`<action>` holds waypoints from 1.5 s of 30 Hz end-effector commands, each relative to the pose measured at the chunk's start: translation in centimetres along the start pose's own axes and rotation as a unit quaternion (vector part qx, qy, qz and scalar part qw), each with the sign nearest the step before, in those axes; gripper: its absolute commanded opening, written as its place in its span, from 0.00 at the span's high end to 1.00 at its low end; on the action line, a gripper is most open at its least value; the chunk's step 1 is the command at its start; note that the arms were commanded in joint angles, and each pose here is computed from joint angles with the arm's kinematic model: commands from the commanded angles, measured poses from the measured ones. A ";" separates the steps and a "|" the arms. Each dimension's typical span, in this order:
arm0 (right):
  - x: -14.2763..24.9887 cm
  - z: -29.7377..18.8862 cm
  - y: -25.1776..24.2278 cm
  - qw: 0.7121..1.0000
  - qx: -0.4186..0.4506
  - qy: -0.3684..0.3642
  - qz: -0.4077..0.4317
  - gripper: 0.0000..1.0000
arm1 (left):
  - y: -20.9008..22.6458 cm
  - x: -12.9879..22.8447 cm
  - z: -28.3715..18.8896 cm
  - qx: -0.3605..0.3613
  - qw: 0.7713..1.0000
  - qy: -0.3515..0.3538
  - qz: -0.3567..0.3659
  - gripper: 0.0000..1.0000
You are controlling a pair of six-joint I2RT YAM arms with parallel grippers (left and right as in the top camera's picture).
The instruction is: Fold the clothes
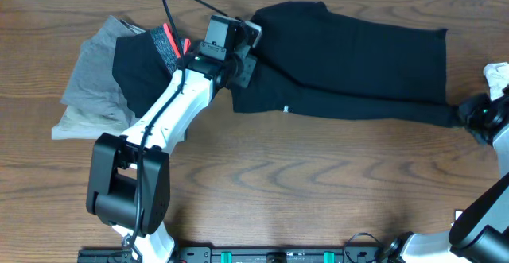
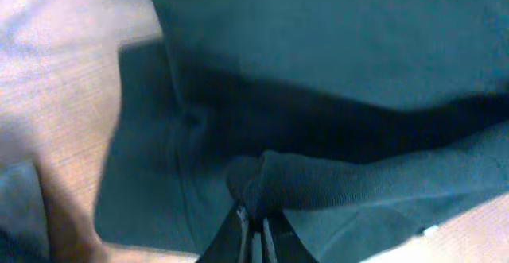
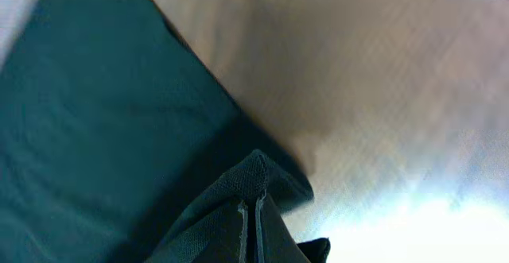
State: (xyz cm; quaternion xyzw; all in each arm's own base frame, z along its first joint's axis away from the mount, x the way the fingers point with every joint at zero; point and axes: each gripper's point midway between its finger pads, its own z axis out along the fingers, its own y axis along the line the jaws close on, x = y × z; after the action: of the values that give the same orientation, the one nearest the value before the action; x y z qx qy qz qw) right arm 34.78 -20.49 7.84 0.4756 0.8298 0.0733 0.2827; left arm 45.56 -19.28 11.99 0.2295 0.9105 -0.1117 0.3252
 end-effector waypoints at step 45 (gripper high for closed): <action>6.0 4.2 -3.1 0.999 0.030 0.006 0.036 0.66 | 1.3 12.9 5.2 -0.003 0.977 0.205 -0.063 0.91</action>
State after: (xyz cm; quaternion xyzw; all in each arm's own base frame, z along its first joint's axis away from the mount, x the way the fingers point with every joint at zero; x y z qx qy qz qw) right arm 32.78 -17.60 1.47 0.5034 0.8179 0.0756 0.2682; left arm 40.82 -15.38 0.51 0.1833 0.9704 -0.0712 0.1404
